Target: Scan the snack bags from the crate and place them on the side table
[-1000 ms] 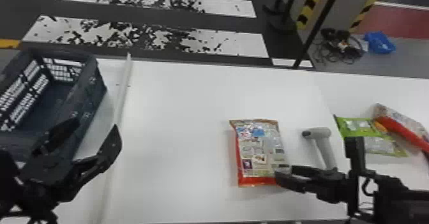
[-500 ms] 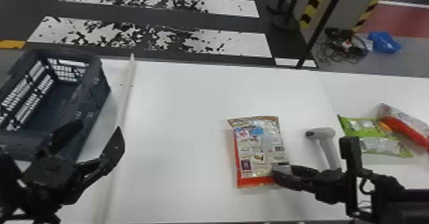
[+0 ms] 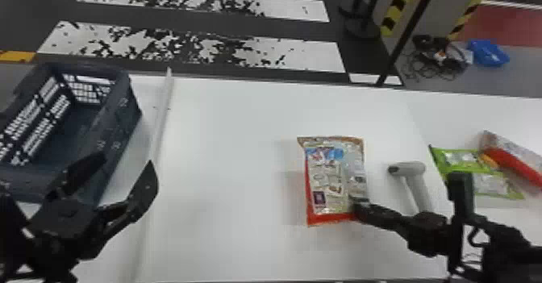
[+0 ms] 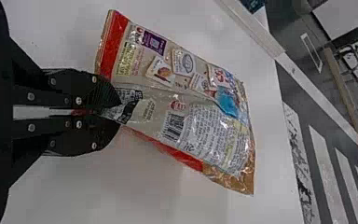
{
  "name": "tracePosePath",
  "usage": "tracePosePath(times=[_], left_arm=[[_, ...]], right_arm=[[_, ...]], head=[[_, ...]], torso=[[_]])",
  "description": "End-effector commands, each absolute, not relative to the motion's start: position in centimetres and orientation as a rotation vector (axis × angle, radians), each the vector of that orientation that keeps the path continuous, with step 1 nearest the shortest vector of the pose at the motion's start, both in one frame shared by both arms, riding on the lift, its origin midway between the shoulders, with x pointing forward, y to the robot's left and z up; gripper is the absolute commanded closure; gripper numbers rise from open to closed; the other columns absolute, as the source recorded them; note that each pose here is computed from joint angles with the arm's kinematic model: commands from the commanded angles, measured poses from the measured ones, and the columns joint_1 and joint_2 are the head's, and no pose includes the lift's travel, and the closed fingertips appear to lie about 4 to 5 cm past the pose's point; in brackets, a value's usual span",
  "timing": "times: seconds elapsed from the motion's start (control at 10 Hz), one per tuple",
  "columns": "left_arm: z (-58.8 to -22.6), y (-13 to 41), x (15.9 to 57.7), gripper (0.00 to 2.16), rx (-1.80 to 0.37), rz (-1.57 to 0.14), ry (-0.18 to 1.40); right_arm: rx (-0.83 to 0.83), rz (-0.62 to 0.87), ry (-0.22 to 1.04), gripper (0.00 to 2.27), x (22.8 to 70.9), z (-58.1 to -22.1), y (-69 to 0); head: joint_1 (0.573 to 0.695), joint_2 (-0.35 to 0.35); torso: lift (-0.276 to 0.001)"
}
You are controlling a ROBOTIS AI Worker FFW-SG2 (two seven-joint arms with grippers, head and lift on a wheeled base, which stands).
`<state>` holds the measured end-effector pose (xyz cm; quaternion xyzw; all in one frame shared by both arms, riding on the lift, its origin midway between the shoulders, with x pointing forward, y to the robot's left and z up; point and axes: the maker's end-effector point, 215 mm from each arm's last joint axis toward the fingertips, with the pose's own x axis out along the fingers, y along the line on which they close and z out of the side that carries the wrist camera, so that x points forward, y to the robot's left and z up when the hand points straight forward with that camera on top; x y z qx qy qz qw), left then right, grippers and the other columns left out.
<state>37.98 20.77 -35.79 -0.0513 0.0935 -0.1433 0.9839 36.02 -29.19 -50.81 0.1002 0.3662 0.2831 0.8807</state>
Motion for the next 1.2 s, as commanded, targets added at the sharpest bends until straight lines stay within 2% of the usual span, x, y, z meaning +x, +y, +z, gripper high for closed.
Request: tracePosePath(times=[0.0, 0.3, 0.5, 0.7, 0.8, 1.1], left_arm=[[-35.8, 20.9, 38.0, 0.08, -0.105, -0.285, 0.188], [-35.6, 20.8, 38.1, 0.08, -0.105, -0.287, 0.185], [-35.5, 20.8, 38.2, 0.08, -0.11, -0.287, 0.18], [-35.8, 20.8, 38.3, 0.08, -0.111, -0.285, 0.184], [-35.9, 20.8, 38.4, 0.08, -0.112, -0.285, 0.187], [-35.9, 20.7, 38.6, 0.08, -0.113, -0.288, 0.187]], right_arm=[[0.283, 0.562, 0.672, 2.22, 36.9, -47.3, -30.8], [0.348, 0.385, 0.427, 2.22, 40.3, -39.7, -39.3], [0.348, 0.185, 0.333, 2.22, 41.9, -38.2, -47.2], [0.353, -0.035, 0.259, 2.22, 42.5, -39.4, -55.0], [0.352, -0.144, 0.241, 2.21, 42.3, -40.8, -58.4], [0.34, -0.383, 0.291, 2.11, 40.6, -46.1, -64.5]], head=[[0.695, -0.13], [0.695, -0.189], [0.695, -0.289], [0.695, -0.35], [0.695, -0.35], [0.695, -0.35]], torso=[[-0.094], [-0.094], [-0.094], [-0.094], [-0.094], [-0.094]])
